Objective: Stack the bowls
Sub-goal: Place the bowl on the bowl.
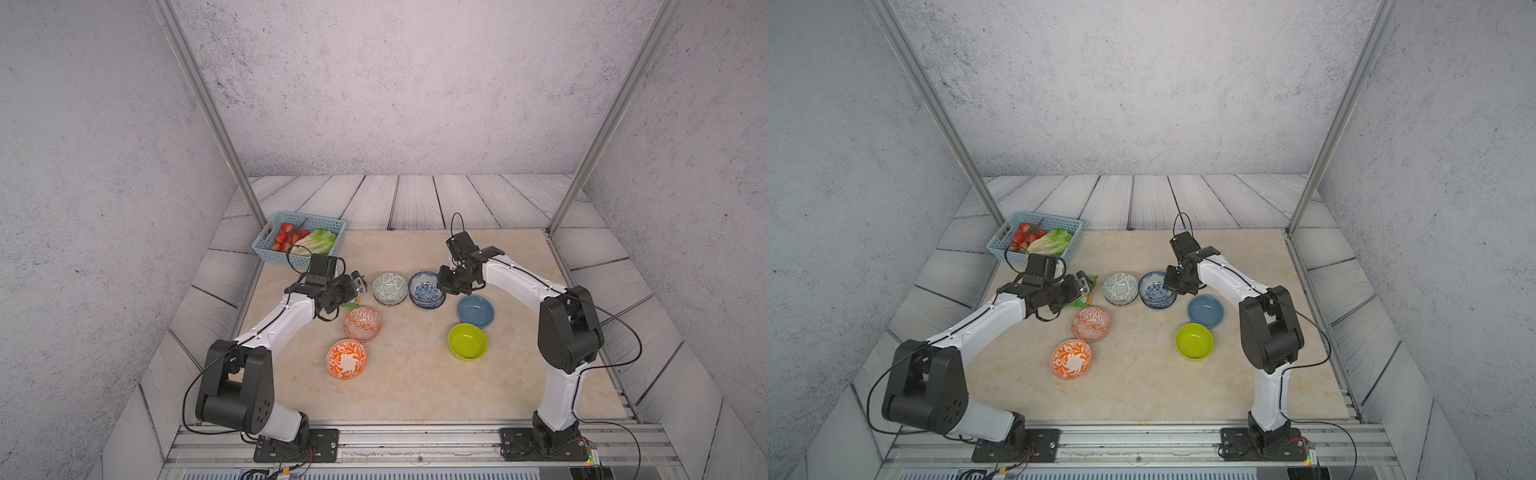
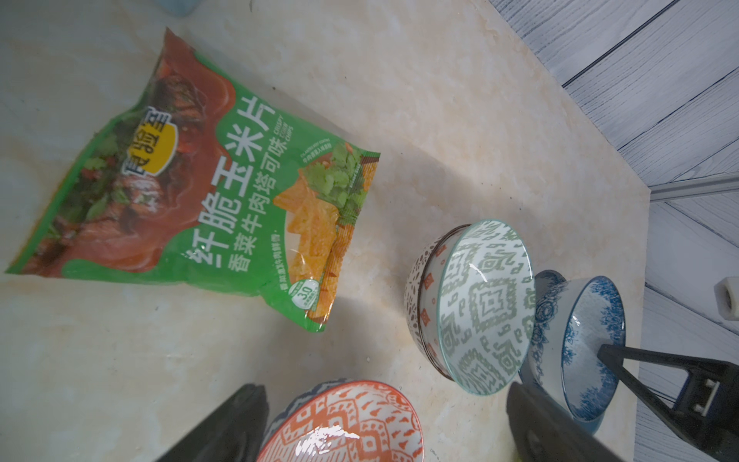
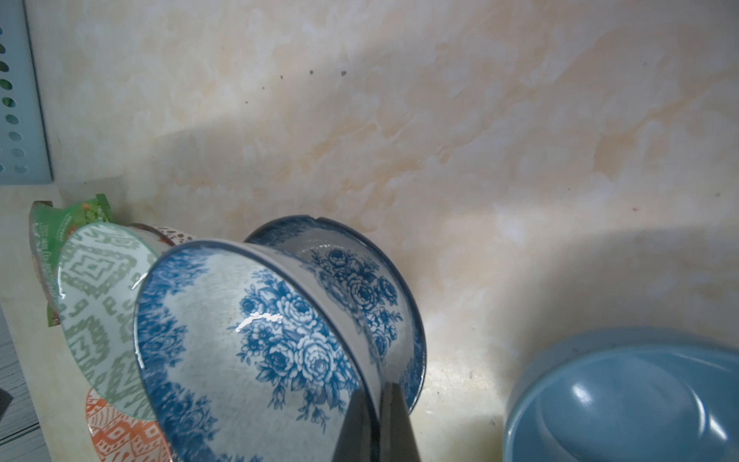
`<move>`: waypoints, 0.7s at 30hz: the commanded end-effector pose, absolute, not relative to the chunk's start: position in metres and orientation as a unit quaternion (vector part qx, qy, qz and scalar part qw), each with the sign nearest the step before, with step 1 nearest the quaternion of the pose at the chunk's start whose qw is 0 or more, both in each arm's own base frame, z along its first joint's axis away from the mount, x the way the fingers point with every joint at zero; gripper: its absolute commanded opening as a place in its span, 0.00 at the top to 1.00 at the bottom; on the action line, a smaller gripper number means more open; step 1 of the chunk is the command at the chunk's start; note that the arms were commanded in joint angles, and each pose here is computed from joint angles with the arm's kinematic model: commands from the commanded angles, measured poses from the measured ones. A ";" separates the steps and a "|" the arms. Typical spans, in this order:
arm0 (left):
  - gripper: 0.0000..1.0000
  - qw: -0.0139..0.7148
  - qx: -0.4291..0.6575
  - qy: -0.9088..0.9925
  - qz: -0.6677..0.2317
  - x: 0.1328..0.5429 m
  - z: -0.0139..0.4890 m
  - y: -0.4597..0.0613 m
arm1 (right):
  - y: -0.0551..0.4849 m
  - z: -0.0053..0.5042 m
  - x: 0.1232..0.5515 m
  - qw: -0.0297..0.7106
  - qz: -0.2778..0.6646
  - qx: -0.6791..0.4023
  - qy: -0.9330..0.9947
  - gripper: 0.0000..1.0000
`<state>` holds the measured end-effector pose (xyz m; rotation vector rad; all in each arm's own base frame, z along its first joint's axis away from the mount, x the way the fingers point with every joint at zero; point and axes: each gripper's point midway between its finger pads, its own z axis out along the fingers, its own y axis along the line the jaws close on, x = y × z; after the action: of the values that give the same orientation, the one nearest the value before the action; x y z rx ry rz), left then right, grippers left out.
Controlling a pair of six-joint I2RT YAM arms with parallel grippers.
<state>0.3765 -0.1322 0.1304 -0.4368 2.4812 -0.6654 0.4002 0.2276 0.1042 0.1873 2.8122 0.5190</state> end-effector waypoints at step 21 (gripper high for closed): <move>0.00 0.271 -0.164 0.917 -0.243 0.378 0.135 -0.128 | 0.227 0.092 0.403 0.135 0.163 0.057 0.976 1.00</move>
<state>0.3765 -0.1322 0.1304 -0.4368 2.4812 -0.6654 0.4004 0.2255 0.0920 0.1847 2.8345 0.4803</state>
